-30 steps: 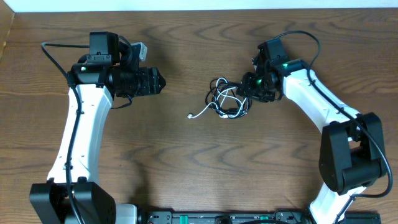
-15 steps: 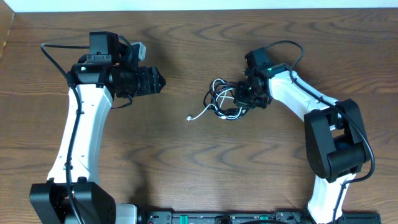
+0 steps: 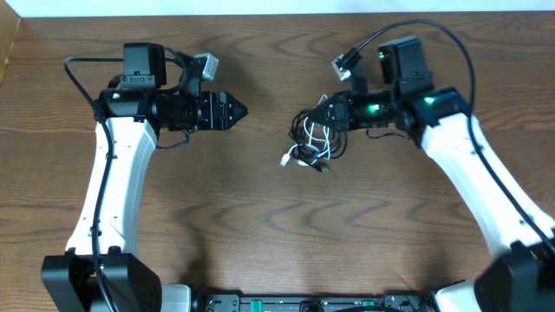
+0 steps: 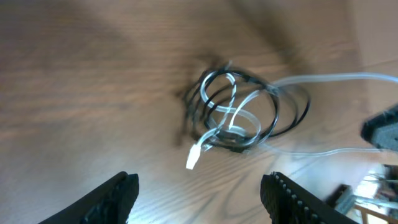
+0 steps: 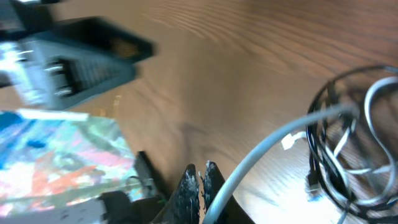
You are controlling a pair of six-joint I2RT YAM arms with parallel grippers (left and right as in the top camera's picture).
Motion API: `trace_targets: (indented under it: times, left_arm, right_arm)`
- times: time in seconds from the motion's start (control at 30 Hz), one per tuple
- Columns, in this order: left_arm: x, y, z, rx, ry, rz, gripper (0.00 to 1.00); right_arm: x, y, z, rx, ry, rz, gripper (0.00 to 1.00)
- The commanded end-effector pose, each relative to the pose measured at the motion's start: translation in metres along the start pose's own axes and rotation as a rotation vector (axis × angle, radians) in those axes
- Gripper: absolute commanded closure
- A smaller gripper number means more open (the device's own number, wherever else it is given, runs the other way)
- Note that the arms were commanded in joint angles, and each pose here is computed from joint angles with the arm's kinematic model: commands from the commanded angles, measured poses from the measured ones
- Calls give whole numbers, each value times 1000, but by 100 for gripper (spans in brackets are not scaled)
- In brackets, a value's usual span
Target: Untangle cables
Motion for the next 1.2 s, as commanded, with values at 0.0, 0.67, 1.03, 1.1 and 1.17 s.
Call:
trace_targets:
  times: [0.0, 0.67, 1.03, 1.1, 1.17]
  left_arm:
    - [-9, 2, -27, 168, -80, -25, 31]
    - [-21, -83, -47, 96, -166, -9, 15]
    - [-31, -109, -30, 84, -172, -21, 15]
    - [-32, -109, -30, 79, -178, -31, 15]
    - [-33, -109, -30, 79, -180, -34, 15]
  right_arm:
    - [-8, 24, 38, -109, 75, -46, 99]
    - [-11, 50, 64, -255, 125, -75, 99]
    - [-1, 50, 37, -56, 99, -68, 99]
    - [3, 49, 23, 49, 63, -60, 99]
    - [8, 52, 1, 208, 19, -53, 99]
Point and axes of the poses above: each gripper's point midway between its finger pads, its own y axis back along the fingers, its own z axis along the line the jaws close on, x = y × z, the point moved 4 cm from there along y, back along the fingers, and after that the axes turned 6 degrees about y, right-handed, at the moved point
